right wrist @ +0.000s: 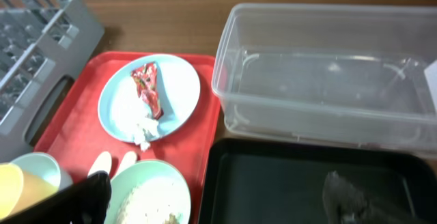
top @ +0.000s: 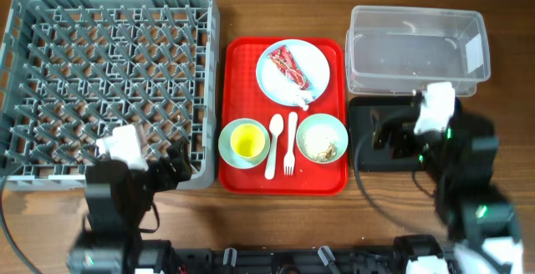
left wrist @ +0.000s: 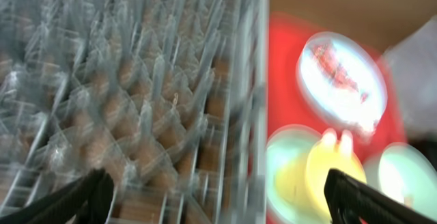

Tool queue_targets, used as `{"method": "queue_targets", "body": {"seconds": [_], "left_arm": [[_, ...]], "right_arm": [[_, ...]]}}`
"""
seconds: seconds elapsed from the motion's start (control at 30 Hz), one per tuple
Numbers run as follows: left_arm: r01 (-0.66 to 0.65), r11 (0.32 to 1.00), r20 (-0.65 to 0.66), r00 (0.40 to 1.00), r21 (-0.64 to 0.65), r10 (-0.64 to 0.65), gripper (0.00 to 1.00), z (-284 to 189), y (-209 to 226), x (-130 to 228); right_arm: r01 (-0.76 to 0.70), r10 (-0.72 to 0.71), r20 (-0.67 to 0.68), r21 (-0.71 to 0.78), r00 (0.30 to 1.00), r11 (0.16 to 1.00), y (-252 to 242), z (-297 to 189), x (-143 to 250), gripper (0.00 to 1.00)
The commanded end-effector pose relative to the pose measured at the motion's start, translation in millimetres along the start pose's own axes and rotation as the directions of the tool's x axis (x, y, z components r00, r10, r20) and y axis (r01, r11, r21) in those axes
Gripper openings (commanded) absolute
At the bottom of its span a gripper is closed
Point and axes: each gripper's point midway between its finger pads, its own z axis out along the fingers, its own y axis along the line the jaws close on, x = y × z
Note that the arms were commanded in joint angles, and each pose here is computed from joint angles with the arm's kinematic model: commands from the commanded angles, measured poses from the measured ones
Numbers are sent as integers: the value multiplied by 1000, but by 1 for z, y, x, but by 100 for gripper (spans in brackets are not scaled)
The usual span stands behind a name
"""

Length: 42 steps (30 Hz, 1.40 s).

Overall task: Sort waste into correct bins and load items into the dishwasher rack
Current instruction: 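Move the right gripper to the red wrapper on the white plate, then grasp the red wrapper and drop it into the clear plastic bin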

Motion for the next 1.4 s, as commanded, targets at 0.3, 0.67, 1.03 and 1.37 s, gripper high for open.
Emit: {"method": "queue_targets", "body": {"seconds": [0.3, 0.67, 1.03, 1.37], "left_arm": [[22, 999, -269, 963, -48, -34, 100, 11, -16, -28], [22, 999, -270, 962, -49, -34, 100, 11, -16, -28], [22, 998, -276, 960, -51, -35, 100, 10, -16, -26], [22, 998, -276, 961, -51, -35, 100, 10, -16, -26]], "right_arm": [[157, -191, -67, -350, 979, 924, 103, 78, -98, 90], [188, -312, -434, -304, 845, 934, 146, 227, 41, 66], [173, -262, -479, -223, 838, 959, 134, 254, 61, 9], [-44, 54, -49, 197, 997, 979, -19, 153, -115, 15]]}}
